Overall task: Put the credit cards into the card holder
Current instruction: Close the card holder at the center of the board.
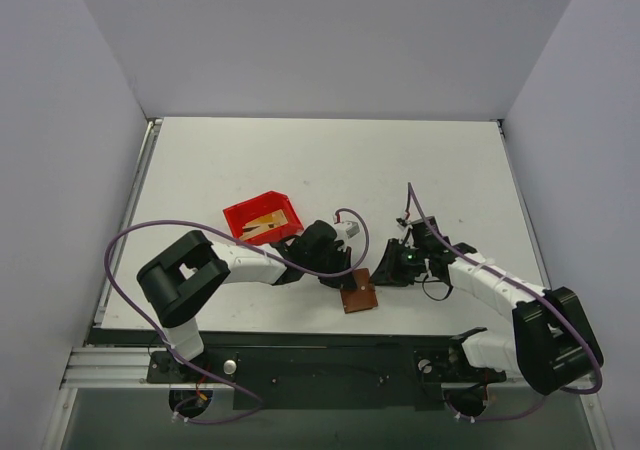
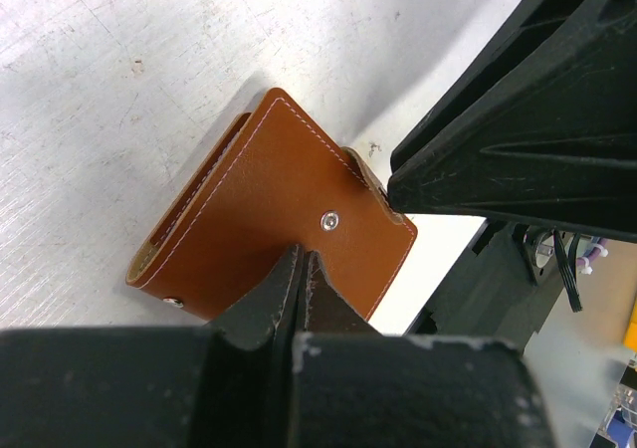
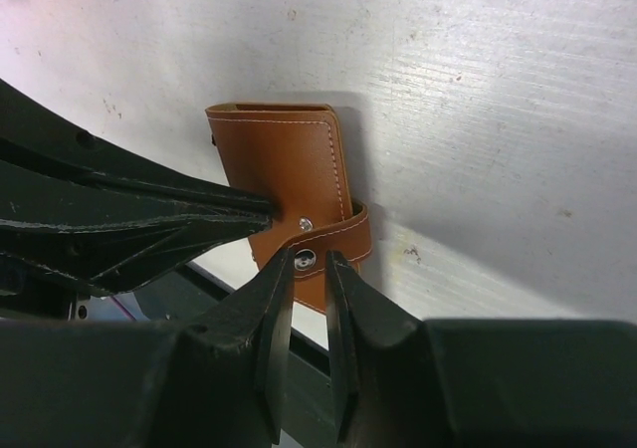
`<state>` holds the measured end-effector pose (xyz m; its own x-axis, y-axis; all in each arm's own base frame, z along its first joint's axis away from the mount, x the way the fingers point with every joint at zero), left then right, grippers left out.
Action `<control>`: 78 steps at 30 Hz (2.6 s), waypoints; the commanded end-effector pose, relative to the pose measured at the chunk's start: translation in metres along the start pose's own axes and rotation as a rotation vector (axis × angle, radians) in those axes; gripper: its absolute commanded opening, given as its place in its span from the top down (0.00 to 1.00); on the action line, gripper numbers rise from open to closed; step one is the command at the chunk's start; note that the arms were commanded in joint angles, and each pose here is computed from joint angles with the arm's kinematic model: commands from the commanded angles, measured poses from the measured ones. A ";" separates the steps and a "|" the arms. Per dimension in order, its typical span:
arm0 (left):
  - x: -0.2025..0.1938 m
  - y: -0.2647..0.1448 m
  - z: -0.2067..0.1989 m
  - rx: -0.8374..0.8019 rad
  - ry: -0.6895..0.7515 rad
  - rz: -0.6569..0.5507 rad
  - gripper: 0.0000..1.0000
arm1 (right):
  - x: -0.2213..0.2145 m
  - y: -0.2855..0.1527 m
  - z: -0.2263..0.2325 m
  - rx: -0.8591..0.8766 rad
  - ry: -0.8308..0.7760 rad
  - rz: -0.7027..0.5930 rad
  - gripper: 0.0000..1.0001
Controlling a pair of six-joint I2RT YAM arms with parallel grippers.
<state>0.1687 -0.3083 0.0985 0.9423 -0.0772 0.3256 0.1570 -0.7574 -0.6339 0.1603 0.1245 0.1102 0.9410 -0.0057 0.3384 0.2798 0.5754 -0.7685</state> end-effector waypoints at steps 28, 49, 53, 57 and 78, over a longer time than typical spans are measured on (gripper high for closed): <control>-0.002 0.002 0.000 -0.012 0.018 0.003 1.00 | -0.004 0.020 0.014 0.043 -0.031 0.036 0.89; -0.002 0.002 0.000 -0.017 0.018 0.001 1.00 | -0.004 -0.005 0.013 -0.081 -0.089 -0.052 0.91; -0.002 0.002 0.000 -0.017 0.017 0.001 1.00 | -0.004 -0.002 0.012 -0.083 -0.091 -0.038 0.91; -0.002 0.002 -0.001 -0.016 0.015 0.000 1.00 | -0.004 0.001 0.011 -0.071 -0.086 -0.027 0.91; -0.002 0.002 0.000 -0.013 0.014 0.000 1.00 | -0.001 0.010 0.011 -0.047 -0.092 0.002 0.91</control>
<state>0.1687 -0.3082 0.0984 0.9422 -0.0779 0.3260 0.1566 -0.7575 -0.6338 0.1534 0.1365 0.1040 0.9292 0.0626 0.3643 0.2819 0.5176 -0.8079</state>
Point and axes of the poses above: each gripper's point midway between its finger pads, its own y axis out along the fingers, its own z axis along the line the jaws close on, x = y × z, the point moved 10 cm from there along -y, back along the fingers, and after that the axes turned 13 degrees about -y, right-handed, at the moved point
